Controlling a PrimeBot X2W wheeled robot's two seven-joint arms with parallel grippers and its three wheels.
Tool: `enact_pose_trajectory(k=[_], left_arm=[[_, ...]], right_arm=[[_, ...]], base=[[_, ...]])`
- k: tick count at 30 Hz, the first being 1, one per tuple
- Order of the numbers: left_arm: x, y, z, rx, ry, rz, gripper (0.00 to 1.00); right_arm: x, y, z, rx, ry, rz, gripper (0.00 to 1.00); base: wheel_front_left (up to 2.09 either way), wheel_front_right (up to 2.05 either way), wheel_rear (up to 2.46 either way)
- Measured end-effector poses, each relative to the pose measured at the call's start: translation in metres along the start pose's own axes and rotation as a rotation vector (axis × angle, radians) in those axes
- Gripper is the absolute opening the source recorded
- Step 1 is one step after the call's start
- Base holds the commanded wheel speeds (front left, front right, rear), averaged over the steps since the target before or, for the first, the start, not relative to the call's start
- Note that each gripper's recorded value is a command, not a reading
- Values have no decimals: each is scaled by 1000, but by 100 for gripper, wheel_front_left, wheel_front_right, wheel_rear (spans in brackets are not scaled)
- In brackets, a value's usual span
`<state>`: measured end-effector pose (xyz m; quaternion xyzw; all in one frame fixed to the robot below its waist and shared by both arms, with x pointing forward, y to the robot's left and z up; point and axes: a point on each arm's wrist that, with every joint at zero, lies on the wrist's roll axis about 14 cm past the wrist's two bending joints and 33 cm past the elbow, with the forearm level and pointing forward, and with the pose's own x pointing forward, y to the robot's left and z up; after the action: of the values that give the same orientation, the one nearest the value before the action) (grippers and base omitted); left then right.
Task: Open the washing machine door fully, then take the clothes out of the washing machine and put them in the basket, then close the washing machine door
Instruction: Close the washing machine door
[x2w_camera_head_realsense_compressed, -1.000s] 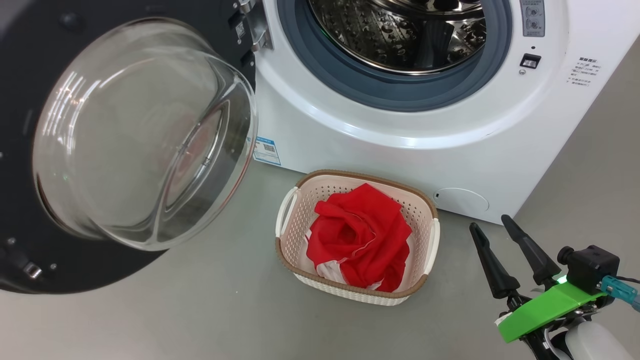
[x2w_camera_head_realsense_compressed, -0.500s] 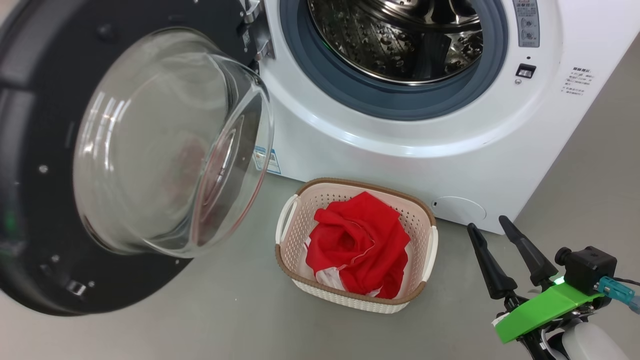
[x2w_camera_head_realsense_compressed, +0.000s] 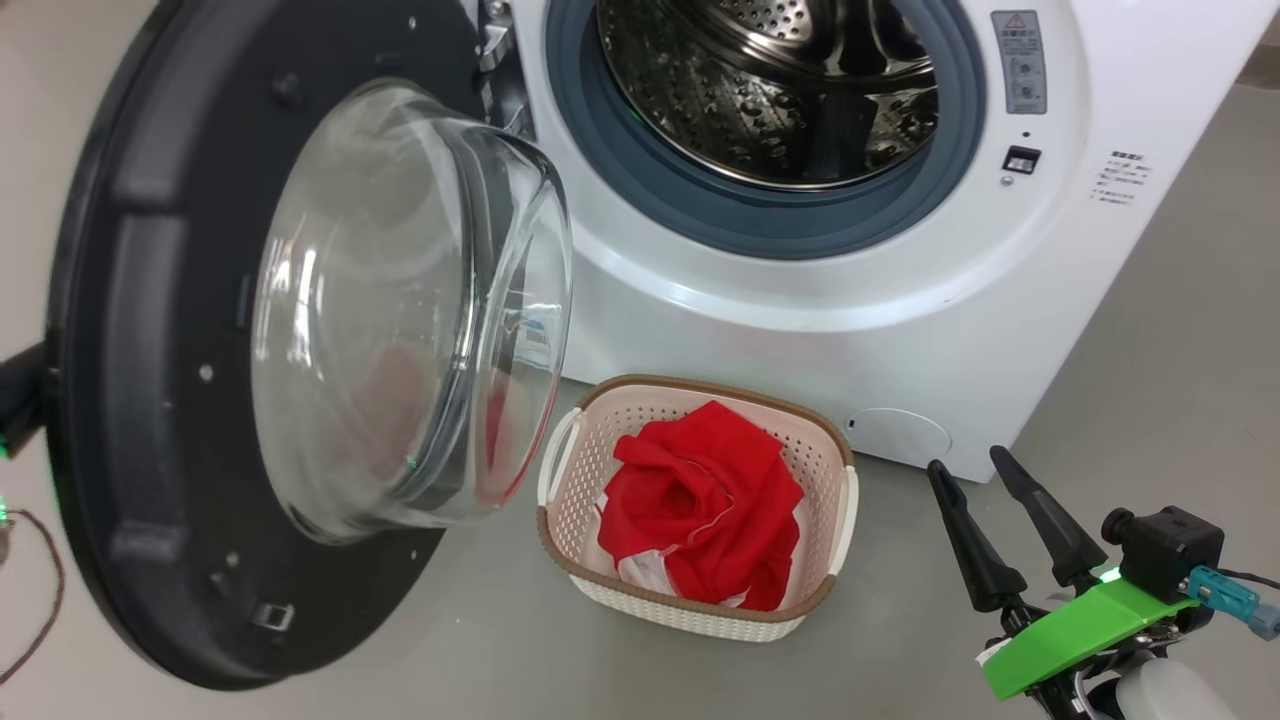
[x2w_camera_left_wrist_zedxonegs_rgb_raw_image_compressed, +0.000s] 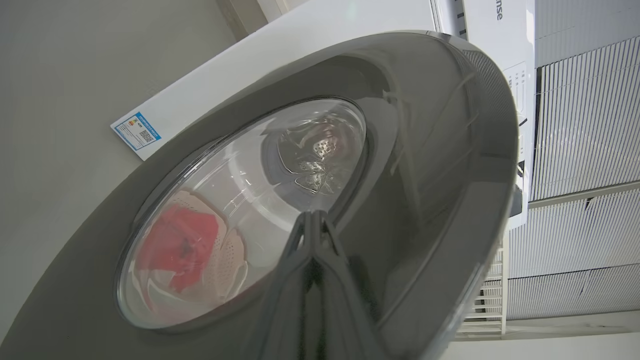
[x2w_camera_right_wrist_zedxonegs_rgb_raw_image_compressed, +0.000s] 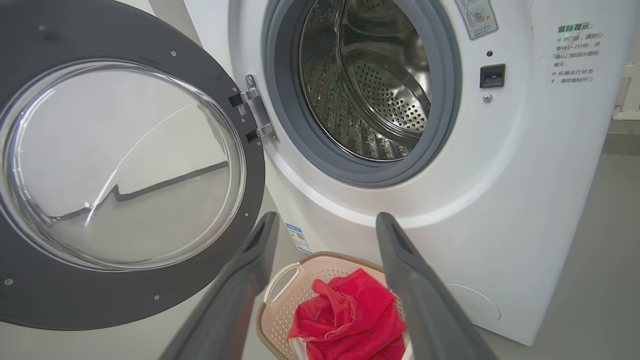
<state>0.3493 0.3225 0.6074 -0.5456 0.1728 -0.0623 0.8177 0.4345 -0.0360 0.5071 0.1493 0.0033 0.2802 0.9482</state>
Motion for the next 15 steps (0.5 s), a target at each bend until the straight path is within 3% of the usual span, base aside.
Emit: enact_pose_trajectory(k=[15], left_arm=[[27, -51, -50, 34, 178, -125, 0]], right_arm=[[-23, -17, 10, -10, -22, -71, 100]], base=[[0, 0, 0]])
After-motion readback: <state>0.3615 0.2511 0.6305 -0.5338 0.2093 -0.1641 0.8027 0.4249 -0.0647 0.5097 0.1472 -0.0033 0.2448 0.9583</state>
